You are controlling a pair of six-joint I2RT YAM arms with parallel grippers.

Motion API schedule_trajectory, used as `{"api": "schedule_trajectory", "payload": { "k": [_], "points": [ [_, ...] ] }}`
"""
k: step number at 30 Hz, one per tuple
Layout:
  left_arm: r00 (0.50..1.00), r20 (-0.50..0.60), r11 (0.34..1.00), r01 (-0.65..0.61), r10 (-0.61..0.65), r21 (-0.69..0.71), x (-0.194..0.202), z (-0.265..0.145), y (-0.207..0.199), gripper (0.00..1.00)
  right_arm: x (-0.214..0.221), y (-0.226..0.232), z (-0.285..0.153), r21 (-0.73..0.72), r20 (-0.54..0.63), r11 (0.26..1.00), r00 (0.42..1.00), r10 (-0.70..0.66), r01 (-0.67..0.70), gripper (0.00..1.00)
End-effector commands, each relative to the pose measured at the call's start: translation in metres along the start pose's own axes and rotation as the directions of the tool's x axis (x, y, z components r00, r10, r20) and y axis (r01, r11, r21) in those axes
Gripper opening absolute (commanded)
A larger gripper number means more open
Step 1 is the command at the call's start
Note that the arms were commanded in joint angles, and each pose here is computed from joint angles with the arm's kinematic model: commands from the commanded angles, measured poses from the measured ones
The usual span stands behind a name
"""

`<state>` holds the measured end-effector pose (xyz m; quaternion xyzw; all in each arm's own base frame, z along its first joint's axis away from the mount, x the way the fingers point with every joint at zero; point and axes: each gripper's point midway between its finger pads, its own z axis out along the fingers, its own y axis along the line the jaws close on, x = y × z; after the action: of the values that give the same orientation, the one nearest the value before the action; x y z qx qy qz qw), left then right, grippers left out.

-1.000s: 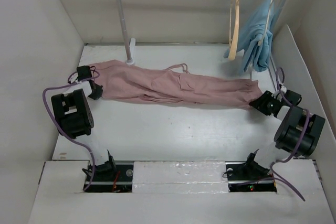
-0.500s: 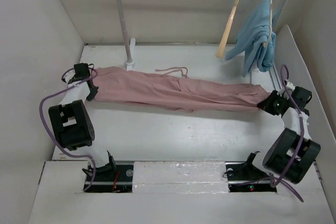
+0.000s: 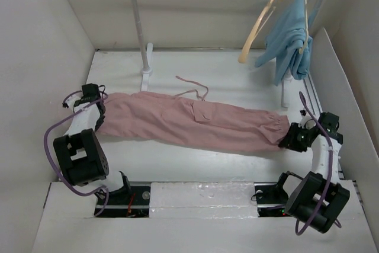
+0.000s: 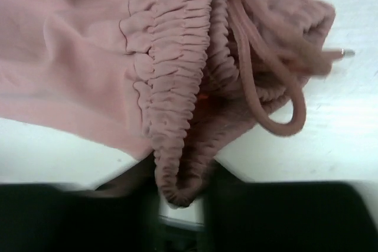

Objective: Place the trousers on the hanger
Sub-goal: Fold the trousers at the center of the board.

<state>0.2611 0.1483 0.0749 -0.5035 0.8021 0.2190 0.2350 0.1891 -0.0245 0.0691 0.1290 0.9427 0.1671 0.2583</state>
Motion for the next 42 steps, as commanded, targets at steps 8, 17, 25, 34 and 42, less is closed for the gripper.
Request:
{"api": "schedule_trajectory", "payload": {
  "k": [8, 17, 25, 34, 42],
  "points": [
    [0.989, 0.096, 0.972, 0.093, -0.116, 0.216, -0.046, -0.089, -0.032, 0.84, -0.091, 0.031, -0.038, -0.002, 0.122, 0.979, 0.972, -0.202, 0.204, 0.87],
    [0.986, 0.153, 0.793, -0.149, 0.071, 0.591, 0.003, -0.17, -0.151, 0.8, -0.143, 0.021, -0.011, -0.003, 0.275, 0.988, 0.95, -0.145, 0.151, 0.89],
    [0.977, 0.088, 0.826, -0.211, 0.194, 0.523, 0.054, -0.105, -0.17, 0.79, -0.118, -0.024, 0.036, 0.112, 0.148, 0.987, 0.98, -0.135, 0.119, 0.92],
    [0.973, 0.013, 0.864, -0.211, 0.23, 0.456, 0.071, -0.06, -0.186, 0.8, -0.074, -0.069, 0.049, 0.181, 0.068, 0.984, 0.998, -0.007, -0.005, 0.86],
    [0.982, 0.097, 0.763, -0.189, 0.164, 0.618, 0.044, -0.132, -0.213, 0.84, -0.096, -0.06, -0.034, 0.34, 0.151, 0.938, 0.981, -0.119, 0.061, 1.0]
  ]
}}
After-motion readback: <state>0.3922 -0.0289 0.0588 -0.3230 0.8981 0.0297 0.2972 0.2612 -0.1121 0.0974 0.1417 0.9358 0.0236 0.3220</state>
